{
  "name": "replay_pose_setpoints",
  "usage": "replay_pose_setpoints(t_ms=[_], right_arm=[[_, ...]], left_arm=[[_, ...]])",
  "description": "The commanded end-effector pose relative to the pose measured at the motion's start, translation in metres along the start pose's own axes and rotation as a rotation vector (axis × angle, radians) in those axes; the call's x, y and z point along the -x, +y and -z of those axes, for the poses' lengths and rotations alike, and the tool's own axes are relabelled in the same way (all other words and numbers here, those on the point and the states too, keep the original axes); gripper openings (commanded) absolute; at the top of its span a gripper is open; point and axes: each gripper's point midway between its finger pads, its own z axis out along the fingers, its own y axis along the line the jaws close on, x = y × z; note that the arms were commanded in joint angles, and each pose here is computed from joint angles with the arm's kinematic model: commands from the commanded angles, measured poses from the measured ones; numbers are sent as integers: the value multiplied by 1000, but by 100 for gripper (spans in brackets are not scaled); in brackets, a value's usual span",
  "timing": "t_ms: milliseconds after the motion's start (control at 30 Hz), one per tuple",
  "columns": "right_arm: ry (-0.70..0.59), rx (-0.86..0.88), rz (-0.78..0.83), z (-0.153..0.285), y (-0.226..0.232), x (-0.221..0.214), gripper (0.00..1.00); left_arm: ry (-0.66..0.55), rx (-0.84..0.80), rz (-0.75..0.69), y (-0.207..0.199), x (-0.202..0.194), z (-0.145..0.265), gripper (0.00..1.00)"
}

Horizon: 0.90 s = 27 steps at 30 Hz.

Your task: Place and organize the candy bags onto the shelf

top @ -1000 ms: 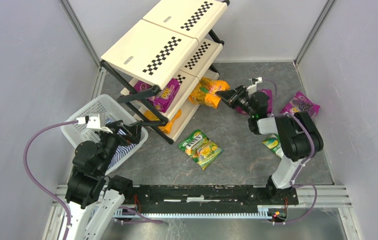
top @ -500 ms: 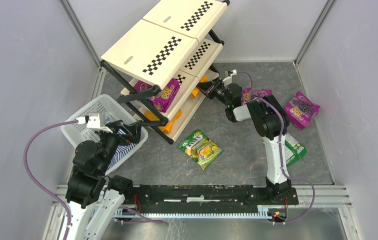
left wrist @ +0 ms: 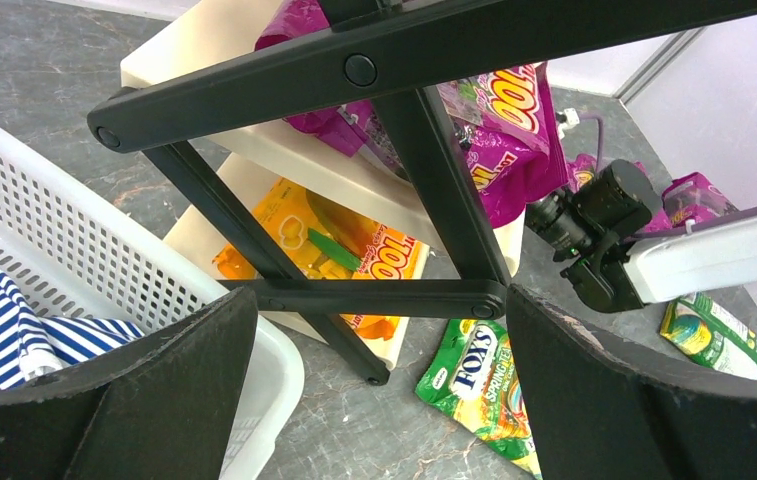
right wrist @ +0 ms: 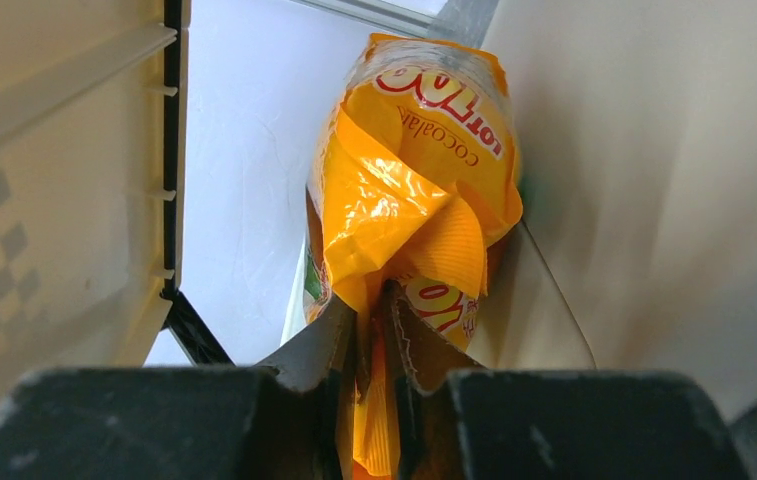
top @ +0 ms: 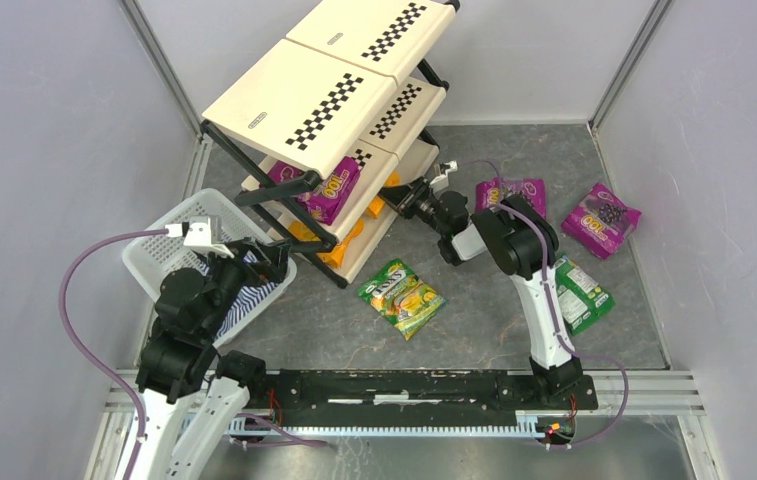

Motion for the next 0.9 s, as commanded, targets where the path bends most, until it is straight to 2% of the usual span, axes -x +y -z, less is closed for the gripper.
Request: replay_pose_setpoints(t_ms=[0,300,867], right_arm=[[-83,115,28,10,43,17,1],[-97,108,11,9,43,7,3],[-94,-13,47,-5,23,-16,6]], left_arm=[[-37,-1,-55,1,10,-1,100],[-24,2,-56,2,8,-3,100],[-32,-1,-56,1,10,-2,100]])
